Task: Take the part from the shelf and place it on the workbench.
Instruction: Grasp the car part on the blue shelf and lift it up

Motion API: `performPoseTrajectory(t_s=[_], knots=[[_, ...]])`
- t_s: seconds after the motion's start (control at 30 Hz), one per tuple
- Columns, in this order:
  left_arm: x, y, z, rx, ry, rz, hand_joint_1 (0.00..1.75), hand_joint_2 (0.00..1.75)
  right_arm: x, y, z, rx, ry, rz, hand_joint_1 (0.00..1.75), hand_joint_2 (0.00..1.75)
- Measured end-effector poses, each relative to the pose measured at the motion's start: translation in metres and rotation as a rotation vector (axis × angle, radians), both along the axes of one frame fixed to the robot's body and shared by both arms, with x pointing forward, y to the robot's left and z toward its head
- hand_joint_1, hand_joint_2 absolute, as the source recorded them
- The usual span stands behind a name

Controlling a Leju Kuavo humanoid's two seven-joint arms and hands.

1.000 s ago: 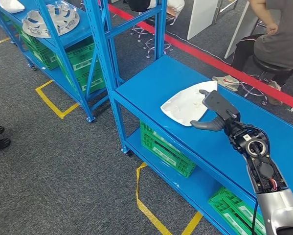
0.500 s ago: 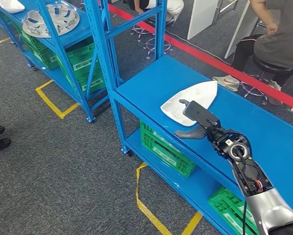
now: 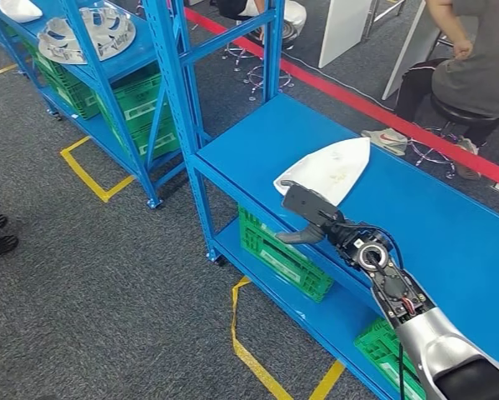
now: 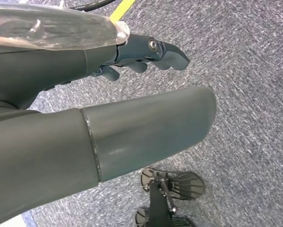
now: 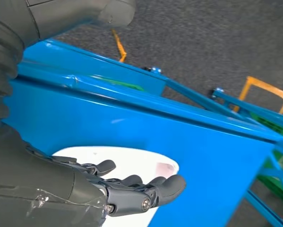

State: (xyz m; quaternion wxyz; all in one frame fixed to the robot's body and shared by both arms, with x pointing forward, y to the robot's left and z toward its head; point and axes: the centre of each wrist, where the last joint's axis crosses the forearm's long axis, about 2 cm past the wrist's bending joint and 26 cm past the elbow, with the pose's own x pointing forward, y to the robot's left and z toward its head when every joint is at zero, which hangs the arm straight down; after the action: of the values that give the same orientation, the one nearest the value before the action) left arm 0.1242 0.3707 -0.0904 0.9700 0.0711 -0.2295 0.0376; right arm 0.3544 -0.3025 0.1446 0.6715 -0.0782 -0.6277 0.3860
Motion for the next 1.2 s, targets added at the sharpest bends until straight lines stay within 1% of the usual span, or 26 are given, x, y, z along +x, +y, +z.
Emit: performPoseTrajectory(t_s=[0.13,0.37,0.6,0.77,0.9,1.2], knots=[[0.0,0.0,0.0,0.0,0.003,-0.002,0.0,0.0,0.006,0.002,-0.013,-0.038,0.025,0.0,0.0,1.75],[0.0,0.0,0.0,0.0,0.003,0.001,0.0,0.0,0.015,-0.003,-0.021,-0.172,-0.012,-0.028,0.0,1.75],[-0.004,0.003,-0.001,0.003,0.003,0.013,0.0,0.0,0.019,-0.006,-0.019,-0.331,-0.04,-0.062,0.0,1.75],[-0.007,0.005,-0.001,0.006,0.003,0.017,0.0,0.0,0.02,-0.006,-0.018,-0.408,-0.054,-0.075,0.0,1.75],[-0.009,0.007,-0.001,0.009,0.003,0.018,0.0,0.0,0.021,-0.005,-0.012,-0.421,-0.073,-0.072,0.0,1.75],[-0.012,0.007,-0.002,0.01,0.007,0.019,0.0,0.0,0.019,0.004,0.007,-0.367,-0.106,-0.053,0.0,1.75]])
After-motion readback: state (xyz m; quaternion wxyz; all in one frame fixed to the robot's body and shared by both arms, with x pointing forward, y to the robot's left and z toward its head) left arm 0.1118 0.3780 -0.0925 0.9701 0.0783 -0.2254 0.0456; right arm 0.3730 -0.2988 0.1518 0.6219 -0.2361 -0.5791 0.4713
